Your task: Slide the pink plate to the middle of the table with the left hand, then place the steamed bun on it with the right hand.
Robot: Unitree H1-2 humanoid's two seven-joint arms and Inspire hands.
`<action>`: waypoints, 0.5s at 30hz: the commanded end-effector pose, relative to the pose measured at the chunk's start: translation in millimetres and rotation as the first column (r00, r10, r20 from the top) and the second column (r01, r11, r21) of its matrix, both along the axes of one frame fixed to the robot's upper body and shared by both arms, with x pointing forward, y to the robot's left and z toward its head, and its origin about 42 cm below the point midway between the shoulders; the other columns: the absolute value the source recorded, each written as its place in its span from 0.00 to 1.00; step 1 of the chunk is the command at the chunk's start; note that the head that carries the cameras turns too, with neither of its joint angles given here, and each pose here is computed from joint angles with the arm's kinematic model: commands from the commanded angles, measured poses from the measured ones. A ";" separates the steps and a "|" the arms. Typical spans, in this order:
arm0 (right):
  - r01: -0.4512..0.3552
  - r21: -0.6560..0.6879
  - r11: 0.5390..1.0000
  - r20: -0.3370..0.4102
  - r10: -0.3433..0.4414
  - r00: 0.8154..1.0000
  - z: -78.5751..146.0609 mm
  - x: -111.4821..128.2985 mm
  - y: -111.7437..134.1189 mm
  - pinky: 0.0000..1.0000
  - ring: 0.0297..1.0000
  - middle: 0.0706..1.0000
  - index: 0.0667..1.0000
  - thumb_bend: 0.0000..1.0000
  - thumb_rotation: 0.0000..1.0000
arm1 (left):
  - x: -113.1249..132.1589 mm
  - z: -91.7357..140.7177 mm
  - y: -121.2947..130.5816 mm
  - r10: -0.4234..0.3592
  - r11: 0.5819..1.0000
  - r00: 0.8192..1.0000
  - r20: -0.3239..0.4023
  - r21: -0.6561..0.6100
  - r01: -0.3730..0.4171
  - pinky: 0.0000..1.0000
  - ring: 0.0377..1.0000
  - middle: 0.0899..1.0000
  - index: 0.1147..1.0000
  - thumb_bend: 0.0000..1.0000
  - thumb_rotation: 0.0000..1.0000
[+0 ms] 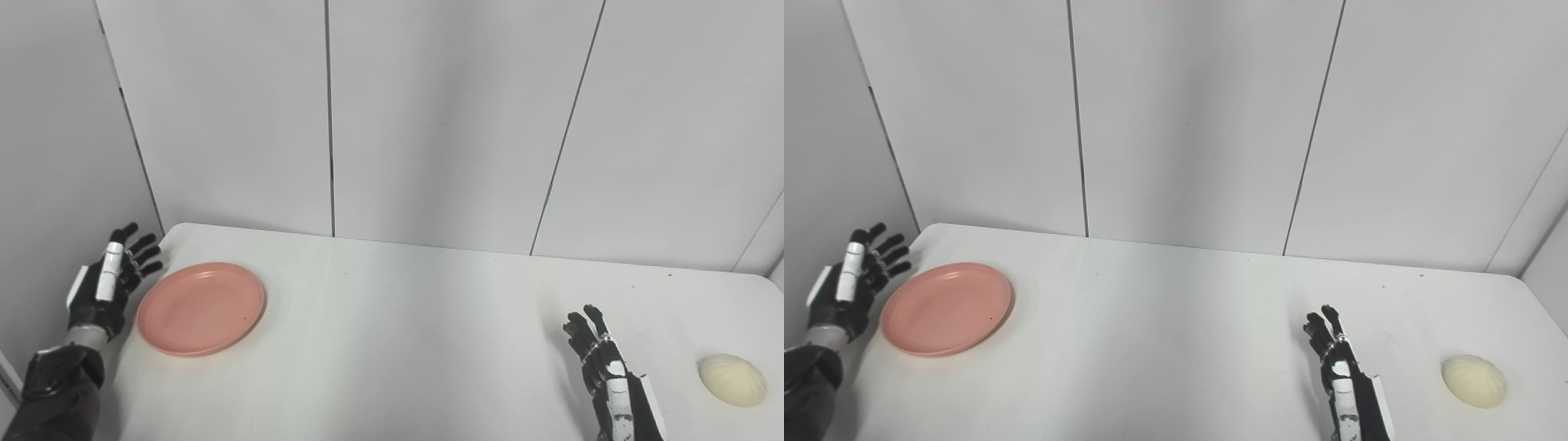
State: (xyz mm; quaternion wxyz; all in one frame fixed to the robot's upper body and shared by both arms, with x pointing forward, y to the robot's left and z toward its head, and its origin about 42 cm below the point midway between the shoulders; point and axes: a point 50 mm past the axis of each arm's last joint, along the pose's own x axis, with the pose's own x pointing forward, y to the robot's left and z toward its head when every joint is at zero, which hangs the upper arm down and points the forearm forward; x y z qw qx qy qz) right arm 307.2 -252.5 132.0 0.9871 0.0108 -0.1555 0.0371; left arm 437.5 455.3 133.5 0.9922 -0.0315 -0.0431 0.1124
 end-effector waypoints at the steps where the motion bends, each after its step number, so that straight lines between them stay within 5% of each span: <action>1: 0.005 0.021 1.000 -0.101 -0.003 0.995 -30.9 -18.4 -1.0 0.97 0.92 0.91 0.95 0.70 1.00 | 8.7 24.6 8.5 0.015 1.000 0.997 0.080 0.008 -0.015 0.79 0.84 0.84 0.88 0.92 0.84; 15: 0.004 0.017 1.000 -0.105 -0.002 0.994 -28.9 -18.8 -0.1 0.97 0.91 0.90 0.95 0.71 1.00 | -1.2 6.4 -17.0 -0.058 0.998 0.998 0.038 0.002 0.058 0.78 0.84 0.84 0.90 0.90 0.86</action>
